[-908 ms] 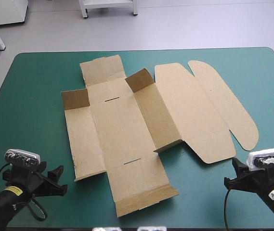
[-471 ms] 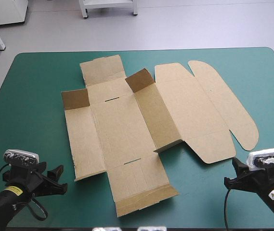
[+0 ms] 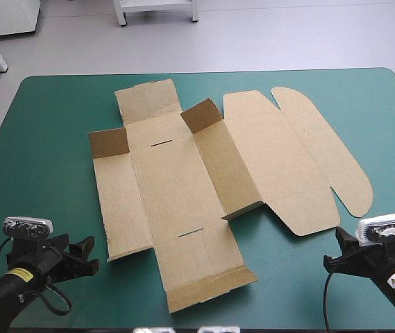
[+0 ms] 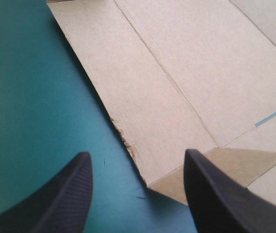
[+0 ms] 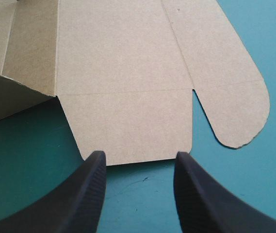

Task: Fold the box

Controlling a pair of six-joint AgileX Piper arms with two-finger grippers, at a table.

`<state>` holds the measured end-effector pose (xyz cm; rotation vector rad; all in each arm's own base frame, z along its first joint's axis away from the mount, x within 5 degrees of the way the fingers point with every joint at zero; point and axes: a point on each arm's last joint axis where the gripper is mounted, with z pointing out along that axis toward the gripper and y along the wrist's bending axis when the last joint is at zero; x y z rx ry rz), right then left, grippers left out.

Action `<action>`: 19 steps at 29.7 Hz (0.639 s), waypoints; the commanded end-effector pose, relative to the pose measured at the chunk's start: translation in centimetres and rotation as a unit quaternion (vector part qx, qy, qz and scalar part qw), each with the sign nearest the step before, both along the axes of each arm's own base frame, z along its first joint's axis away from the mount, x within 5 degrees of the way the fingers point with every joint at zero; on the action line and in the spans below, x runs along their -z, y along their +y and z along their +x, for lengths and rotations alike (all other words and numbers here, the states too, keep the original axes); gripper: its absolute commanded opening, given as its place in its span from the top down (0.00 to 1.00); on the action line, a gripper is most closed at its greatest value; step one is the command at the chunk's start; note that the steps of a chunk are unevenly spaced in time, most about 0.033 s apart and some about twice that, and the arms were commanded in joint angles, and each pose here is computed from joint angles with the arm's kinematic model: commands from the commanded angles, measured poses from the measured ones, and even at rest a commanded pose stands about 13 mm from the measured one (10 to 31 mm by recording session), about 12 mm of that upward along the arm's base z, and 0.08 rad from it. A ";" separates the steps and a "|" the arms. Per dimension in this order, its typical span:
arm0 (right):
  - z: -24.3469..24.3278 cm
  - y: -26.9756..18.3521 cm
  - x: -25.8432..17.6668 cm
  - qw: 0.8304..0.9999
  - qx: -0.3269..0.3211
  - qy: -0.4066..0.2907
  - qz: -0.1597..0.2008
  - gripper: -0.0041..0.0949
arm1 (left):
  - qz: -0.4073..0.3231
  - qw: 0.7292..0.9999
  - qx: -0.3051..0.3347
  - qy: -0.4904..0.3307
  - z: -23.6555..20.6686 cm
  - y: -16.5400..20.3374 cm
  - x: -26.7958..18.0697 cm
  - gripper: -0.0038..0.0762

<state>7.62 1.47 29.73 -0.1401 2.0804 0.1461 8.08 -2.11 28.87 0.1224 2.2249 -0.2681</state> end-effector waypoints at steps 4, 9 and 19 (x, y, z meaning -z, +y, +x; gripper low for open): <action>1.6 -0.1 -1.1 1.000 0.009 -0.013 -0.004 0.49 | -0.082 0.995 -0.056 0.018 1.6 -0.1 -0.6 0.43; 3.8 0.1 -0.1 0.999 0.010 0.035 0.004 0.39 | -0.085 0.991 -0.070 0.073 4.0 0.0 0.7 0.41; 6.4 0.2 -2.8 1.000 -0.002 0.025 -0.015 0.39 | -0.083 0.976 -0.103 0.172 9.4 0.4 4.7 0.38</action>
